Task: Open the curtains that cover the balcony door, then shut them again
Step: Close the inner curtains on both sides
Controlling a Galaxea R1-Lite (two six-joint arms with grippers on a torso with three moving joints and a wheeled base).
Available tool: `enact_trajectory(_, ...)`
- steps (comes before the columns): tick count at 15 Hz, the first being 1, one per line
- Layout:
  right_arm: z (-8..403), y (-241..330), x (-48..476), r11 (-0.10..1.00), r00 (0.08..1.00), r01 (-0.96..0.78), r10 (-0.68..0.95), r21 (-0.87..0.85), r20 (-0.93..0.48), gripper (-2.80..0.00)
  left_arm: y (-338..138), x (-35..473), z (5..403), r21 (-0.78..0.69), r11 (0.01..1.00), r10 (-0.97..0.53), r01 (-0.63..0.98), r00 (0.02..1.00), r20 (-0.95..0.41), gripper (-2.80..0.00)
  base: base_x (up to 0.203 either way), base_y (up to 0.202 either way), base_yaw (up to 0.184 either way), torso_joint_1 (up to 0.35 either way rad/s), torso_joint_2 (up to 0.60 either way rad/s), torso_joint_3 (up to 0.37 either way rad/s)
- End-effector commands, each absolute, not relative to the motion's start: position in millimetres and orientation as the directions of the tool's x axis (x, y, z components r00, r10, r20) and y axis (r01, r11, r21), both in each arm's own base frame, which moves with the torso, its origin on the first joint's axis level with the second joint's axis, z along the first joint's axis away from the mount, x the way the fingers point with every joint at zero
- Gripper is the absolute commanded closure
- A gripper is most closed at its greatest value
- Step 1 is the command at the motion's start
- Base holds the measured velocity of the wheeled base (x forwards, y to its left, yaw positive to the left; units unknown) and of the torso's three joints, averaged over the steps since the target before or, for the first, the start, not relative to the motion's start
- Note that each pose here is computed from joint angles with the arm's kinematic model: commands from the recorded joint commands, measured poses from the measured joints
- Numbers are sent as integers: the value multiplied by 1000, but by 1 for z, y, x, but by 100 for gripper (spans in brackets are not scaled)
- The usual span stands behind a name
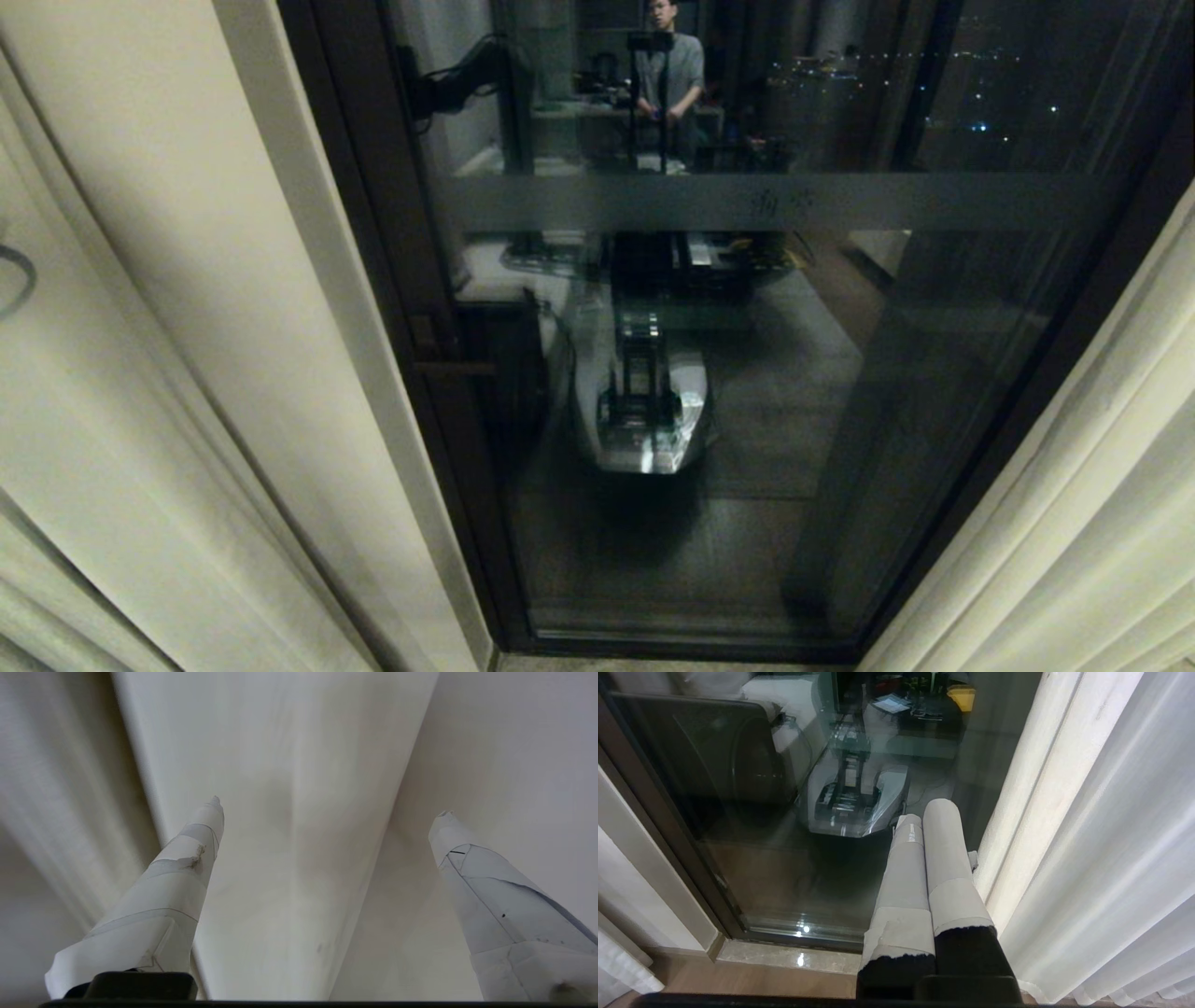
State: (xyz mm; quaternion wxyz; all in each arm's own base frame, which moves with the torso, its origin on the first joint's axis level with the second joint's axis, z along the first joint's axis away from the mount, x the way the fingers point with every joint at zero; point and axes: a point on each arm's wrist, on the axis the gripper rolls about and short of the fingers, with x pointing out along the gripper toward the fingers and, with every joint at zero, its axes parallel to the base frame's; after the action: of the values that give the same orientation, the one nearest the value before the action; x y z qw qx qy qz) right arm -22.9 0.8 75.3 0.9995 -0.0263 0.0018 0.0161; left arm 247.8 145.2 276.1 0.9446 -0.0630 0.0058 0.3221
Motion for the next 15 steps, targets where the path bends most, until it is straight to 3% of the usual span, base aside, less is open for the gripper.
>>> enact_trajectory(1,75,1,-23,998,999,-32,32,-54,-5,0,159,273,267,-114,789,599,-604,797,-76,-280,0,0,0,0,0,0)
enact_trajectory(6,75,1,-23,998,999,-32,32,-54,-5,0,181,310,264,-121,801,591,-586,806,10,-280,0,0,0,0,0,0)
enact_trajectory(13,75,1,-23,998,999,-32,32,-54,-5,0,191,329,261,-118,811,579,-573,815,29,-280,0,0,0,0,0,0)
enact_trajectory(14,75,1,-23,998,999,-32,32,-54,-5,0,191,329,261,-118,811,579,-573,814,29,0,0,0,0,0,0,0)
enact_trajectory(15,75,1,-23,998,999,-32,32,-54,-5,0,191,329,261,-116,811,579,-573,815,27,0,0,0,0,0,0,0)
